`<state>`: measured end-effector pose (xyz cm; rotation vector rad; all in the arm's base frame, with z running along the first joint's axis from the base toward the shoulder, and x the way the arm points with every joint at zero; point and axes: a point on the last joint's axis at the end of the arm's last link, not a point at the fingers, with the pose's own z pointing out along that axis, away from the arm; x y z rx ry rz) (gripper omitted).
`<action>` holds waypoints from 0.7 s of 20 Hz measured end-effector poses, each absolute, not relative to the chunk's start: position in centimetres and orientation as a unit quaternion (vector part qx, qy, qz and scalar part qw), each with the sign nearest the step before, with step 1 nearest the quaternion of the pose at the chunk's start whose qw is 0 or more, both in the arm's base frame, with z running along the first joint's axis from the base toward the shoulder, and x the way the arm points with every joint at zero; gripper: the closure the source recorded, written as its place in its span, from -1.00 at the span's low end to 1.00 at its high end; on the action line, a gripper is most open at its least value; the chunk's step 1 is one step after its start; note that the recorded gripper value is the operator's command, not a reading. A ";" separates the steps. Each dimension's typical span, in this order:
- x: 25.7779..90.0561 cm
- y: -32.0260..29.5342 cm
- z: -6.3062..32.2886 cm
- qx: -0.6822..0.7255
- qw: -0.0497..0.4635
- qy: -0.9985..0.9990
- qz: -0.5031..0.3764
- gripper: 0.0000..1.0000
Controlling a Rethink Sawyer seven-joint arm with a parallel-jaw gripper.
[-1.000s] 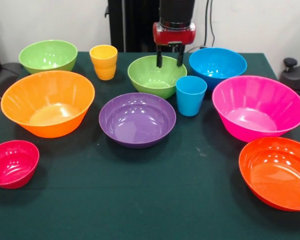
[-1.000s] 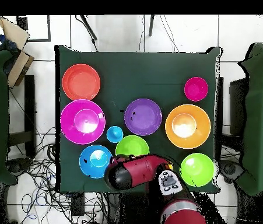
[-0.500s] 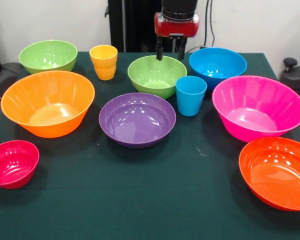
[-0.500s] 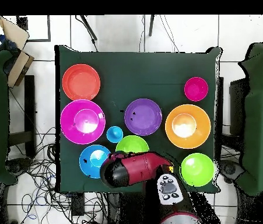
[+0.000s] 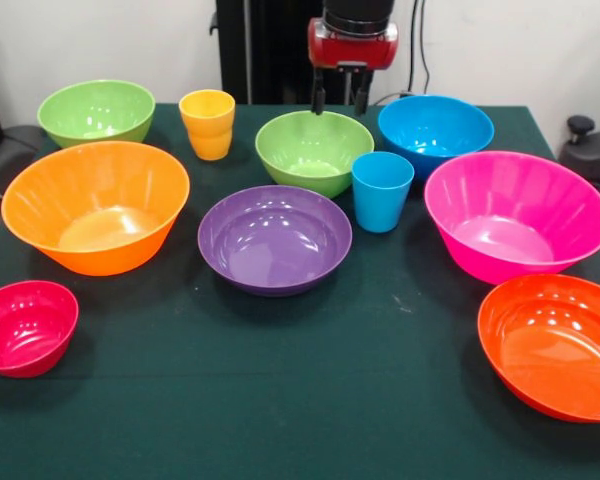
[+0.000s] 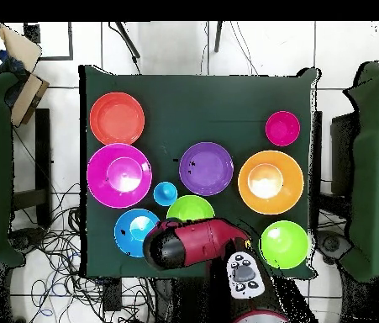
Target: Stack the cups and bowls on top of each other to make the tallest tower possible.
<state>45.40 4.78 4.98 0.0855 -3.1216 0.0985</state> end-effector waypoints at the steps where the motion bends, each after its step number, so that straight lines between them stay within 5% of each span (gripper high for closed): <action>1: 45.4 4.8 5.0 0.027 0.009 -0.999 0.032 -1.00; 14: 45.3 5.0 5.0 0.026 0.017 -0.999 0.031 -1.00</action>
